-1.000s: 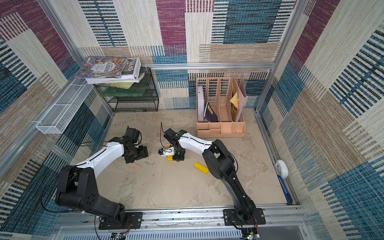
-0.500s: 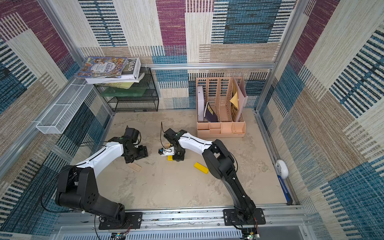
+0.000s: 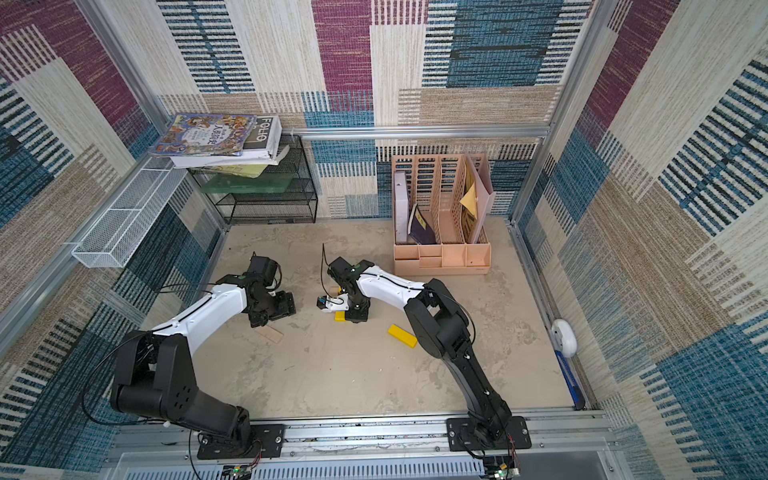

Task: Assemble the number 6 with building blocks
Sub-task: Assemble the building block at the center of the board.

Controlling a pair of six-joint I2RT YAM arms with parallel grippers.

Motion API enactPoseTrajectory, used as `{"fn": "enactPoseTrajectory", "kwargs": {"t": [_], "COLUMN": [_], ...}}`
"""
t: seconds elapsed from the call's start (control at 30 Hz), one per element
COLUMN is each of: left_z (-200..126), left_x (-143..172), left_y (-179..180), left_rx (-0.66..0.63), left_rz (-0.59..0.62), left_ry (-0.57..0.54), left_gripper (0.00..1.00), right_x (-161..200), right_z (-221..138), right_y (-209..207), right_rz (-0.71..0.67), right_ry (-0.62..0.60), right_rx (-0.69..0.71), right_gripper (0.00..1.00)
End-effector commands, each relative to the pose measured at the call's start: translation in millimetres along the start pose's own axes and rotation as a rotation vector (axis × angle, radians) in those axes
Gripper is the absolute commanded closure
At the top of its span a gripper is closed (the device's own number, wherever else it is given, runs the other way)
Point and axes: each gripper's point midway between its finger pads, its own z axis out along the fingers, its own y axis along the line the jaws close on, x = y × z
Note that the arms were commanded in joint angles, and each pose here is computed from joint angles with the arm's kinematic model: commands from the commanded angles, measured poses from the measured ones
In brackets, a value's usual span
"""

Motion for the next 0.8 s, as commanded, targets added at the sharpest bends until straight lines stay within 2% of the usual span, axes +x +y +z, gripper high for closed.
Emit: {"fn": "enactPoseTrajectory", "kwargs": {"t": [0.0, 0.3, 0.4, 0.5, 0.57, 0.67, 0.77], "left_z": [-1.6, -3.8, -6.4, -9.7, -10.2, -9.9, -8.4], "left_x": [-1.2, -4.2, -6.6, -9.9, -11.8, -13.4, -12.6], "left_y": [1.0, -2.0, -2.5, -3.6, -5.0, -5.8, -7.2], "left_rx": [0.001, 0.012, 0.010, 0.013, 0.016, 0.022, 0.029], "left_rz": [0.002, 0.001, 0.004, 0.006, 0.007, -0.002, -0.006], "left_ry": [-0.009, -0.016, -0.021, -0.029, -0.032, -0.037, -0.034], "left_gripper": [0.16, 0.16, 0.16, 0.16, 0.16, 0.16, 0.16], "right_x": [8.4, 3.4, -1.9, -6.8, -4.9, 14.7, 47.8], "right_z": [4.2, -8.5, -27.8, -64.7, -95.2, -129.2, -132.4], "right_y": [4.3, 0.6, 0.4, -2.7, -7.8, -14.0, 7.4], "right_rz": [0.005, 0.029, 0.038, 0.077, 0.145, 0.303, 0.437], "right_ry": [0.038, 0.006, -0.030, -0.096, -0.144, -0.185, -0.157], "right_rx": [-0.011, -0.006, -0.003, 0.019, 0.043, 0.056, -0.028], "right_gripper": [0.59, 0.51, 0.50, 0.49, 0.38, 0.34, 0.17]}}
